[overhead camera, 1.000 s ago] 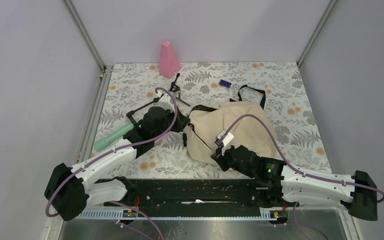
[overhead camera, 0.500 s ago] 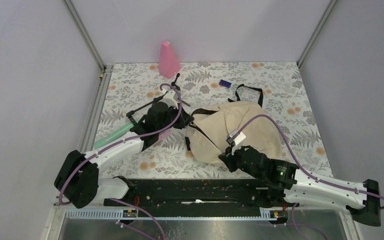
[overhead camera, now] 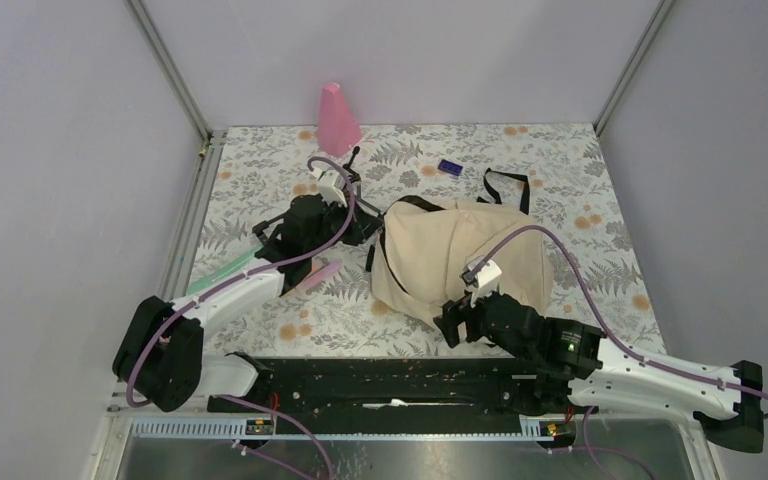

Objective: Pack the student bag
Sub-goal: Zip the student bag at the center of the board.

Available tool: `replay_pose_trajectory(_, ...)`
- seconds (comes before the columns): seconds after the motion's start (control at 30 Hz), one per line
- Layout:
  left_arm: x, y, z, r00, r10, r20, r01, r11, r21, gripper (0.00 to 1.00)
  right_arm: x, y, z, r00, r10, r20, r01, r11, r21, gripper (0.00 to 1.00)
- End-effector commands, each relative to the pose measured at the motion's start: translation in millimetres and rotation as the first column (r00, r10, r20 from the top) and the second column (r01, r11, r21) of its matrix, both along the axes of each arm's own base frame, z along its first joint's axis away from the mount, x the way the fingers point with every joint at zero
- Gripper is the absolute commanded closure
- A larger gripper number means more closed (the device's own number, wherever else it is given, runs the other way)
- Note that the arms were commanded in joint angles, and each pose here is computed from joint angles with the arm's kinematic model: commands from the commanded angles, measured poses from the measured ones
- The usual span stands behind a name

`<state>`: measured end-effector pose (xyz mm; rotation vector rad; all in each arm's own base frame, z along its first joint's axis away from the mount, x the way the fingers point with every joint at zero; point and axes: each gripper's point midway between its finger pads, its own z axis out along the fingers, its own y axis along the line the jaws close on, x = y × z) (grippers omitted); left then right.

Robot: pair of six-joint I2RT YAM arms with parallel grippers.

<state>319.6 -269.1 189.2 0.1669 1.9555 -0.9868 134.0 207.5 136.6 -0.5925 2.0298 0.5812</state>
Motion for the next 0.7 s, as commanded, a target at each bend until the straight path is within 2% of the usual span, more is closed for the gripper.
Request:
replay_pose_trajectory(0.0, -14, -15, 41, 0.988, -0.064, 0.141, 0.079, 0.992, -0.101, 1.00, 31, 10, 47, 0.984, -0.140, 0.108, 0.133, 0.988, 0.075, 0.10)
replay_pose_trajectory(0.23, -30, -17, 38, 0.988, -0.085, 0.131, 0.100, 0.989, -0.111, 1.00, 51, 70, 65, 0.987, -0.064, 0.147, 0.065, 0.998, -0.005, 0.08)
replay_pose_trajectory(0.4, -37, -14, 42, 0.987, -0.080, 0.140, 0.097, 0.988, -0.122, 1.00, 79, 98, 62, 0.975, -0.129, 0.181, 0.145, 0.986, -0.079, 0.08)
replay_pose_trajectory(0.5, -40, -12, 44, 0.987, -0.072, 0.143, 0.090, 0.988, -0.125, 1.00, 85, 119, 58, 0.980, -0.111, 0.168, 0.126, 0.989, -0.082, 0.07)
replay_pose_trajectory(0.6, -42, -8, 42, 0.988, -0.063, 0.141, 0.080, 0.989, -0.121, 1.00, 94, 131, 50, 0.975, -0.140, 0.170, 0.157, 0.984, -0.087, 0.09)
replay_pose_trajectory(0.67, -43, -7, 43, 0.988, -0.060, 0.142, 0.077, 0.990, -0.119, 1.00, 103, 130, 40, 0.965, -0.186, 0.186, 0.212, 0.969, -0.125, 0.16)
